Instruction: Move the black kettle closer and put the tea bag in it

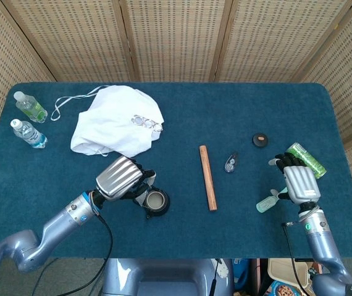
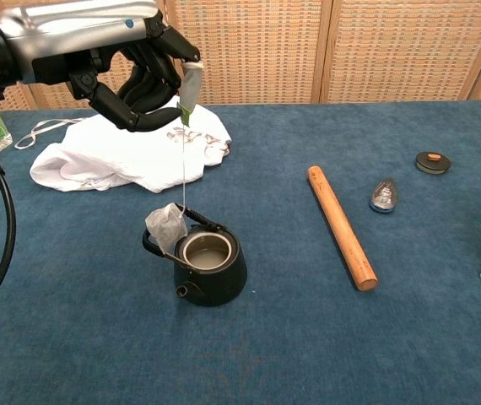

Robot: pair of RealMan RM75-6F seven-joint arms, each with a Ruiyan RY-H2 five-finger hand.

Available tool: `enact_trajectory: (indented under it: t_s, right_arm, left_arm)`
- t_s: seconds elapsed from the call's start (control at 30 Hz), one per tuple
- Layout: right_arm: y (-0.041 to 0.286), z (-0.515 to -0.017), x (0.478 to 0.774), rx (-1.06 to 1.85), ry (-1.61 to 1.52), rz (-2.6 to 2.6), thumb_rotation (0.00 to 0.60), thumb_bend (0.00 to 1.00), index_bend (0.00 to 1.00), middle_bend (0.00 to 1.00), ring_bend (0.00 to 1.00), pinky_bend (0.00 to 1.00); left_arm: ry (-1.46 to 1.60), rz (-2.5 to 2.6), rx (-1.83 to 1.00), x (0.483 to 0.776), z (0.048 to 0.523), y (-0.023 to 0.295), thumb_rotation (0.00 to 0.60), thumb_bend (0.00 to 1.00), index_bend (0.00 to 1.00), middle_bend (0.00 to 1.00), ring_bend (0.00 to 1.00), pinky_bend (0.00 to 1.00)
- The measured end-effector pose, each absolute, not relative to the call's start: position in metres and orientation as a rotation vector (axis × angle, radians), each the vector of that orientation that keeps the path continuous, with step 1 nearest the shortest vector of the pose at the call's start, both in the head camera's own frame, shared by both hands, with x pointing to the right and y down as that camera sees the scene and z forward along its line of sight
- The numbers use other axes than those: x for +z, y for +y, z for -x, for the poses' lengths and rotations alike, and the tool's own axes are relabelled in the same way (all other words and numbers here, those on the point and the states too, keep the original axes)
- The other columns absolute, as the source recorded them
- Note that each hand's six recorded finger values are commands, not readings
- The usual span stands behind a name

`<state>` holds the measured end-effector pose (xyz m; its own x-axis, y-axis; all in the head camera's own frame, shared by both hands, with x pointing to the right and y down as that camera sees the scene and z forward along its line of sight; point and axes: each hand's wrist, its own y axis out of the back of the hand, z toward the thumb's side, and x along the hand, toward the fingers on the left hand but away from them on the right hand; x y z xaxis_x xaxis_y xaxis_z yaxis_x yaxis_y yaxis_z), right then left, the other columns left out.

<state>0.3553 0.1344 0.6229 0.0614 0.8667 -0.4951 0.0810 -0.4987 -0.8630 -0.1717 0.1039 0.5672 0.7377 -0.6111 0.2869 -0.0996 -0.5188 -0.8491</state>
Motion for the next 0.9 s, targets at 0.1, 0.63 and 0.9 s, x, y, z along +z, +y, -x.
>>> enact_trajectory:
  t_s: [0.1,0.63,0.9]
  right_arm:
    - [0.135,-0.356,0.624,1.508,-0.957,1.681,0.6,0.29,0.32,0.28,0.16,0.27]
    - [0.136,-0.362,0.624,1.514,-0.972,1.677,0.6,0.29,0.32,0.28,0.16,0.27]
    - [0.136,-0.364,0.623,1.517,-0.975,1.675,0.6,0.29,0.32,0.28,0.16,0.27]
  left_arm:
    - [0.534,2.041,-0.715,0.567,0.168,0.104,0.6,0.52,0.63,0.79,0.72,0.68]
    - [0.508,2.05,-0.683,0.568,0.149,0.11,0.6,0.52,0.63,0.79,0.72,0.68]
    - [0.529,2.037,-0.658,0.562,0.143,0.108,0.6,0.52,0.63,0.79,0.72,0.68]
